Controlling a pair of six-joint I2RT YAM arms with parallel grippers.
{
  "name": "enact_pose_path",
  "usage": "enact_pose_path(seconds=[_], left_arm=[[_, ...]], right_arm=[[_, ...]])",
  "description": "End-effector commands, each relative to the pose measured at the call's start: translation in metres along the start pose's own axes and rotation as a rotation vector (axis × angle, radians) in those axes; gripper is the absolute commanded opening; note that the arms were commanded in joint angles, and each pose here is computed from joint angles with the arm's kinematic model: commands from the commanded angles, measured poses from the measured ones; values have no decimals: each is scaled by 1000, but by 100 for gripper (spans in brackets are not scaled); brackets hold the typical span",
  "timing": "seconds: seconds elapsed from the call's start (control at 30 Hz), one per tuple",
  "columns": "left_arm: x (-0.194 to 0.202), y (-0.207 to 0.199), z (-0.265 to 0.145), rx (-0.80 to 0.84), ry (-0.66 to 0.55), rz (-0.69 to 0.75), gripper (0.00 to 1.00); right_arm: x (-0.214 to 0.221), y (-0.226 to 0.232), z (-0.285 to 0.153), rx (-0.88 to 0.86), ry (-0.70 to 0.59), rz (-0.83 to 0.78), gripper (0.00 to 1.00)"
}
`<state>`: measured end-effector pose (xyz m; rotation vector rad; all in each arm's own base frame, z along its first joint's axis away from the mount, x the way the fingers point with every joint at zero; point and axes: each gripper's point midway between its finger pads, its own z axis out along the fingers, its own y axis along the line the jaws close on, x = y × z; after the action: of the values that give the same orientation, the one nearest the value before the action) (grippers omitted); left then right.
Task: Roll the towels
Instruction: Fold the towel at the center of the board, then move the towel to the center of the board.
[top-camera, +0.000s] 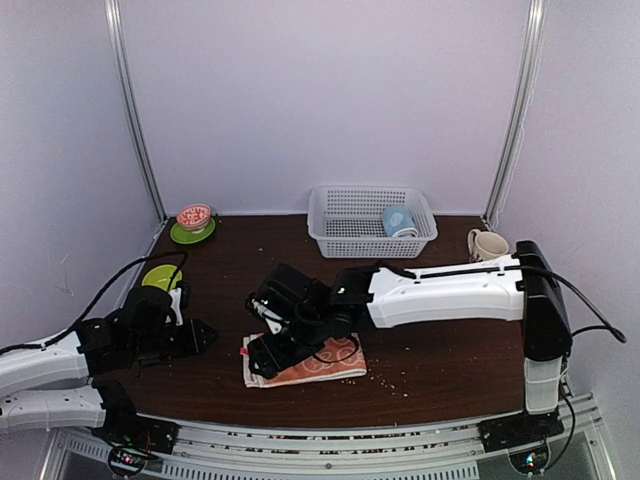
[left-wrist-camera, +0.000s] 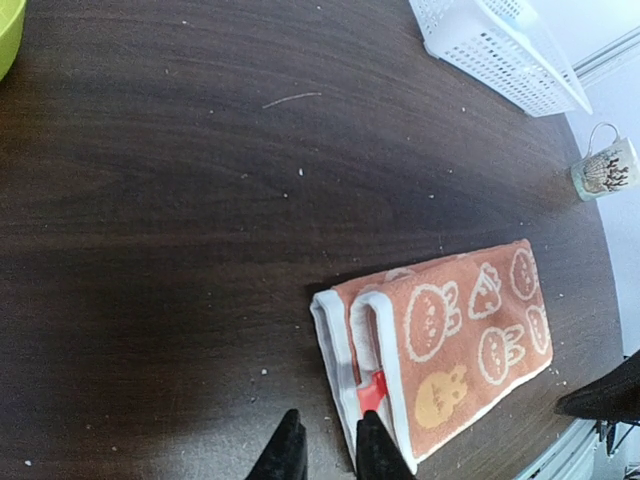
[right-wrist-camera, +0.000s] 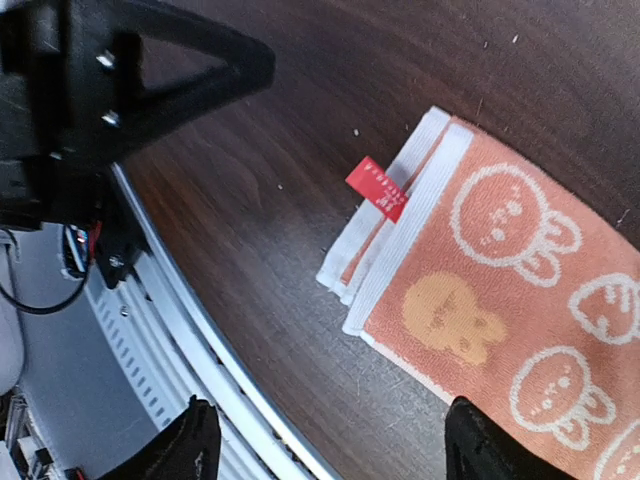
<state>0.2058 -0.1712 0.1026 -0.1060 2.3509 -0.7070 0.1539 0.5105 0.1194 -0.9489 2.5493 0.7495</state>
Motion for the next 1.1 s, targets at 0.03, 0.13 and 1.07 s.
enact_pose_path(seconds=[0.03,0.13,1.07], left_arm=[[-14,-20,-9,54,-18,35,23],[-16,-47,-8,145,38,79,26],[43,-48,87,-19,430,50,45]], right_arm=[[-42,-33,-74,-4,-193,104,73],[-17,-104,-72,123,-161,243,60],[27,-146,-73,91,-198,344,51]])
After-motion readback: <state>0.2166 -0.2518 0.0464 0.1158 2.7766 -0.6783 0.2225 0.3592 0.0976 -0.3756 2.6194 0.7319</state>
